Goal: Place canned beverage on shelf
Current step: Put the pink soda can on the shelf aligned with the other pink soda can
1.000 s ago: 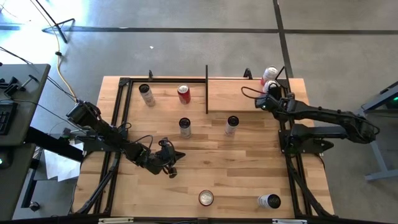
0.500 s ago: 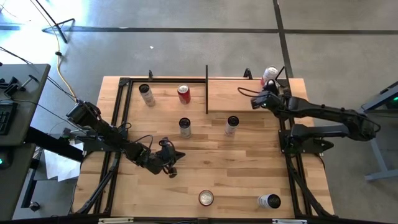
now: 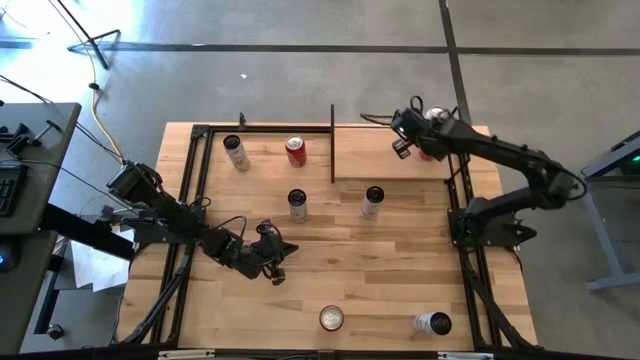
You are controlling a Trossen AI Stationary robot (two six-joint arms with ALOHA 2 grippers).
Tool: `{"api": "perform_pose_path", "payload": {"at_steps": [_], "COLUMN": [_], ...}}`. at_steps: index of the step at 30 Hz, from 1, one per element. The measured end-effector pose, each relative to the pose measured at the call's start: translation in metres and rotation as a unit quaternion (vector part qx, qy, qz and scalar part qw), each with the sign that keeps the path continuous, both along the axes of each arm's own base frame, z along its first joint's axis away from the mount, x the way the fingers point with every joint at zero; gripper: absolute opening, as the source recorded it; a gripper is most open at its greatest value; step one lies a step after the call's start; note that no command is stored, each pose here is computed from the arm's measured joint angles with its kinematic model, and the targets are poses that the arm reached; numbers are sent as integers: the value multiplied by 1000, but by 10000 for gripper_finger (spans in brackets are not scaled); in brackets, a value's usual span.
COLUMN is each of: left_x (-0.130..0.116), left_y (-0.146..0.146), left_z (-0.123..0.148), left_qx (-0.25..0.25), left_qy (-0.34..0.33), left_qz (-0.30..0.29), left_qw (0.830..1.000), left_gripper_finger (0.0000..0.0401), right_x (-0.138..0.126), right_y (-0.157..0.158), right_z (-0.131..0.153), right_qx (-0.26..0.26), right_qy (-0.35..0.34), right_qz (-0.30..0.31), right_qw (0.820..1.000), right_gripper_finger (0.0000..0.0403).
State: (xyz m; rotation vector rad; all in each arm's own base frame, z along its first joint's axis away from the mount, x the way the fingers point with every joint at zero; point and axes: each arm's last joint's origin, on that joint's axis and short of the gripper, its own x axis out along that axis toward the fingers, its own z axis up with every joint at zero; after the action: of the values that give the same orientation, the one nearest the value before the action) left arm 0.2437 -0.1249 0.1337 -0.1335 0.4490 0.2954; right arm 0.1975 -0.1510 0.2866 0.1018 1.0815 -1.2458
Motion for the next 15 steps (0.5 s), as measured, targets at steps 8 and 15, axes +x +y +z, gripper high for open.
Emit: {"api": "perform_pose_path", "payload": {"at_steps": [8, 15], "left_x": [-1, -2], "left_y": [1, 1], "left_z": [-2, -3], "left_qx": [-2, -2], "left_qy": [11, 14], "left_qz": [3, 4], "left_qw": [1000, 1000], "left_gripper_finger": [7, 7], "right_x": [13, 8], "right_y": [-26, -34], "right_z": [-11, -22], "right_qx": [83, 120], "right_qy": [82, 126], "right_qz": [-8, -24], "right_qw": [993, 984], "right_gripper_finger": [0, 0]}}
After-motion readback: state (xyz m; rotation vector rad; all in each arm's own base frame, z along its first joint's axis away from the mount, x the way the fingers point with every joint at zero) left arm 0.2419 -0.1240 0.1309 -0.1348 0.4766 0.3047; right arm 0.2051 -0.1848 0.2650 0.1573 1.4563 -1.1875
